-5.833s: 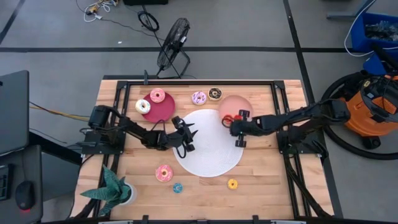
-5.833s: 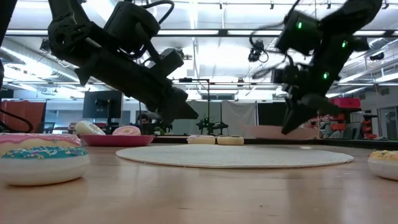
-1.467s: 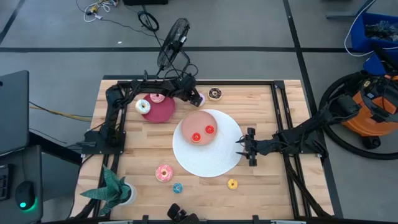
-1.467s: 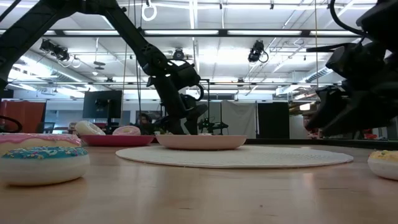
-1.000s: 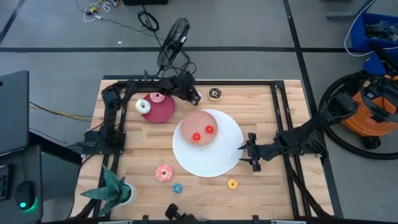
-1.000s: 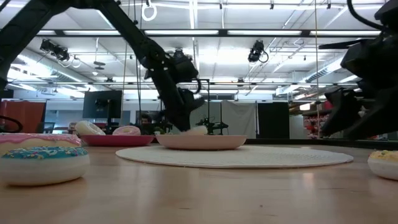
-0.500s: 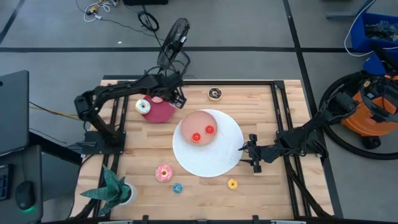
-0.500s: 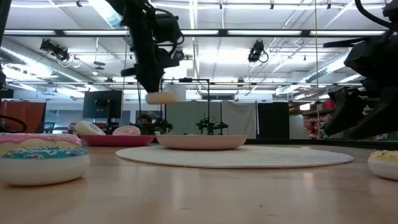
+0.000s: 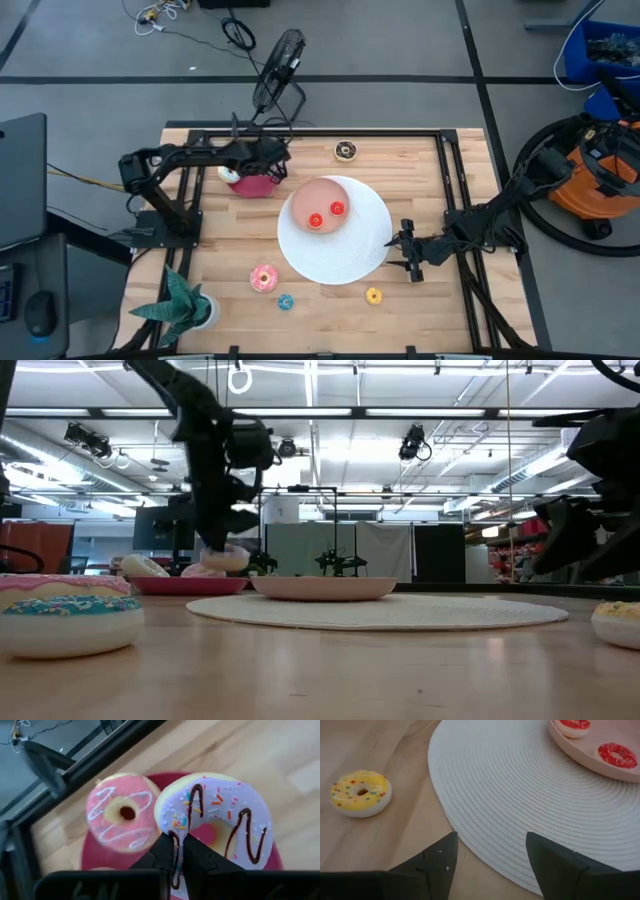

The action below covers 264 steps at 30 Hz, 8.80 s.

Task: Pick & Place donuts
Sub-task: Put the big purple donut on the dark pink plate, then put the small blue donut on the light pink plate, then put the big brown donut on the dark pink plate

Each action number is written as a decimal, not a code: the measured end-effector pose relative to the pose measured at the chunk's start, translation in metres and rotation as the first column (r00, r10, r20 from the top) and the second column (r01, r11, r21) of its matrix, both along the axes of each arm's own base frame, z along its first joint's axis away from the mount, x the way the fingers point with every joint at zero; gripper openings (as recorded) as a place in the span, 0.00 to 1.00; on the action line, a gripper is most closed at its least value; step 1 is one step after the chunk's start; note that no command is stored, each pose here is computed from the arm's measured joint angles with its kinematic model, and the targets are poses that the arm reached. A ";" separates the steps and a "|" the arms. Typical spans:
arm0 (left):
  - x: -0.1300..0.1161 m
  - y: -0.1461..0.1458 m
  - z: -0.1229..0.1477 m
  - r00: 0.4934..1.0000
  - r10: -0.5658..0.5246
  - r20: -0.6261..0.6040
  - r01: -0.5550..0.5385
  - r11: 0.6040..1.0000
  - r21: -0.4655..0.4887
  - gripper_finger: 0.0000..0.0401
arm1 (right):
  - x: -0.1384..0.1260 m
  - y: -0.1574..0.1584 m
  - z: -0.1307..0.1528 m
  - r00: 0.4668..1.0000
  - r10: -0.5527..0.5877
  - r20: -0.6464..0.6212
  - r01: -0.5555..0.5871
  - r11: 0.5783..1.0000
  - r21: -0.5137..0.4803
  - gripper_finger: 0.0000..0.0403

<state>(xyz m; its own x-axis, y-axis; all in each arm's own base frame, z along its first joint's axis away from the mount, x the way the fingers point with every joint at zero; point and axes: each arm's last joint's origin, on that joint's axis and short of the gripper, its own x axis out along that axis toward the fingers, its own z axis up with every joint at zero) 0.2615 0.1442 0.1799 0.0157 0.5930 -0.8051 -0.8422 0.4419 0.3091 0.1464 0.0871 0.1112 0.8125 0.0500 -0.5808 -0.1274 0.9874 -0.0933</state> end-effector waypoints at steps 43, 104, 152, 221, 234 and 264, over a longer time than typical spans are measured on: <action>-0.020 0.021 0.007 0.984 0.026 0.176 -0.023 1.000 -0.017 0.59 | 0.000 -0.001 0.000 1.000 -0.017 0.011 0.018 1.000 -0.017 0.61; 0.007 -0.361 -0.030 0.537 -0.664 0.520 0.796 0.604 -0.051 0.44 | 0.001 -0.001 0.002 0.998 -0.043 0.034 0.043 0.999 0.001 0.61; 0.089 -0.231 -0.007 0.740 -0.520 0.427 0.507 0.848 0.153 0.02 | 0.002 0.000 0.003 0.998 -0.036 0.045 0.036 0.999 -0.002 0.61; 0.045 -0.275 0.025 0.730 -0.619 0.289 0.584 0.785 0.208 0.44 | 0.003 0.000 0.004 0.997 -0.061 0.051 0.059 0.998 0.039 0.61; -0.038 -0.282 -0.042 0.811 -0.326 0.485 0.185 0.930 0.317 0.43 | 0.063 -0.056 0.053 0.962 -0.241 0.130 0.247 0.969 -0.027 0.61; -0.012 -0.270 -0.047 0.770 -0.406 0.492 0.245 0.900 0.360 0.29 | 0.167 -0.326 0.064 0.588 -0.652 -0.479 0.753 0.657 0.031 0.75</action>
<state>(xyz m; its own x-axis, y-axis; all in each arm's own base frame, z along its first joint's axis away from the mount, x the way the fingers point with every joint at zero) 0.2494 -0.1262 0.1333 0.6316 0.6538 -0.4168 -0.7225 0.6913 -0.0105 0.3138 -0.2391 0.1754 0.3444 -0.2766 -0.8972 0.6410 0.7675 0.0095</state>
